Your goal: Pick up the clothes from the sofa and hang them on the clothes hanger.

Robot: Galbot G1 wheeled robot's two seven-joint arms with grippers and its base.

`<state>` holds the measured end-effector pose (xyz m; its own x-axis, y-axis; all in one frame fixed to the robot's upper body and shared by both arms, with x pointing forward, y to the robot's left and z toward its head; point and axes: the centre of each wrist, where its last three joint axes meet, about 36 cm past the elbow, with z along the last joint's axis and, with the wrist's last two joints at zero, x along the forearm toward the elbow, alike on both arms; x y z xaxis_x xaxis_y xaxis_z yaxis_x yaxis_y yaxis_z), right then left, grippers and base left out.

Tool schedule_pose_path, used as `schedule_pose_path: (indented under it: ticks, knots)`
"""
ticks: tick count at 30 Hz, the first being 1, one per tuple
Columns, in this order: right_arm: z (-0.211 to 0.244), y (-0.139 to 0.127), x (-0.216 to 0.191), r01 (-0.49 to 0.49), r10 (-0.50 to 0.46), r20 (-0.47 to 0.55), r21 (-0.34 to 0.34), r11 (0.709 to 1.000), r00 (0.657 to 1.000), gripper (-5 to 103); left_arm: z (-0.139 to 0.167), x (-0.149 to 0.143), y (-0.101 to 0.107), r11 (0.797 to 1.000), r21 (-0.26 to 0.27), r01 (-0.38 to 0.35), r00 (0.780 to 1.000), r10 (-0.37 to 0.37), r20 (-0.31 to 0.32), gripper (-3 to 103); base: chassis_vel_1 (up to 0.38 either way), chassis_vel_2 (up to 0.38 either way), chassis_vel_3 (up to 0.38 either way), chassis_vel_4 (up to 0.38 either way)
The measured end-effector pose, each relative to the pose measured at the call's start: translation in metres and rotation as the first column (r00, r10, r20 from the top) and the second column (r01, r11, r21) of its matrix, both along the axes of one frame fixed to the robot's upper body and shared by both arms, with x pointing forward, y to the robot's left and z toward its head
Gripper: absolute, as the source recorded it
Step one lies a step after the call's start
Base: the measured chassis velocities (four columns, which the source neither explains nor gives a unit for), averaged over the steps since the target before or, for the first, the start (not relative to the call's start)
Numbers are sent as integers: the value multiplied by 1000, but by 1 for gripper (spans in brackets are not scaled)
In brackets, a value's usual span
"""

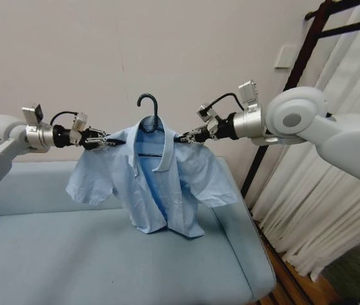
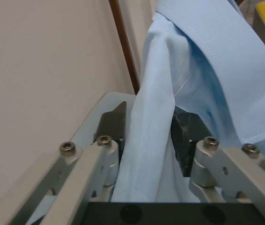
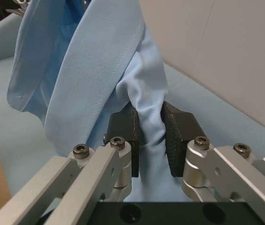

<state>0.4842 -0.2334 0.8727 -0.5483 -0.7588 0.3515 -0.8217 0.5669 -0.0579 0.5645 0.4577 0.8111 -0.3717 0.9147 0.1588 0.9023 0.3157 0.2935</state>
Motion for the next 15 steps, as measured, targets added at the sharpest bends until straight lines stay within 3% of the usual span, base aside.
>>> schedule_pose_path:
  ticks: [4, 8, 9, 13, 15]
  knots:
    - [-1, -5, -1, 21, -21, 4, 8, 1000, 1000, 14, -4, 2, 0, 997, -36, -62, 998, 62, 3, 41, 0, 0, 0, 0]
    - [-2, -14, -4, 53, -53, 14, 23, 998, 998, 8, -6, 6, 8, 989, -70, -133, 991, 133, -1, 57, 0, 0, 0, 0]
    - [-2, -14, -4, 53, -53, 14, 23, 998, 998, 8, -6, 6, 8, 989, -70, -133, 991, 133, -1, 57, 0, 0, 0, 0]
    - [-5, -17, -8, 74, -75, 17, 35, 997, 997, 8, -4, 4, 9, 984, -84, -155, 988, 155, 3, 79, 0, 0, 0, 0]
    - [-6, -17, -9, 78, -79, 19, 39, 996, 997, 8, -3, 3, 8, 984, -84, -155, 988, 156, 5, 79, 0, 0, 0, 0]
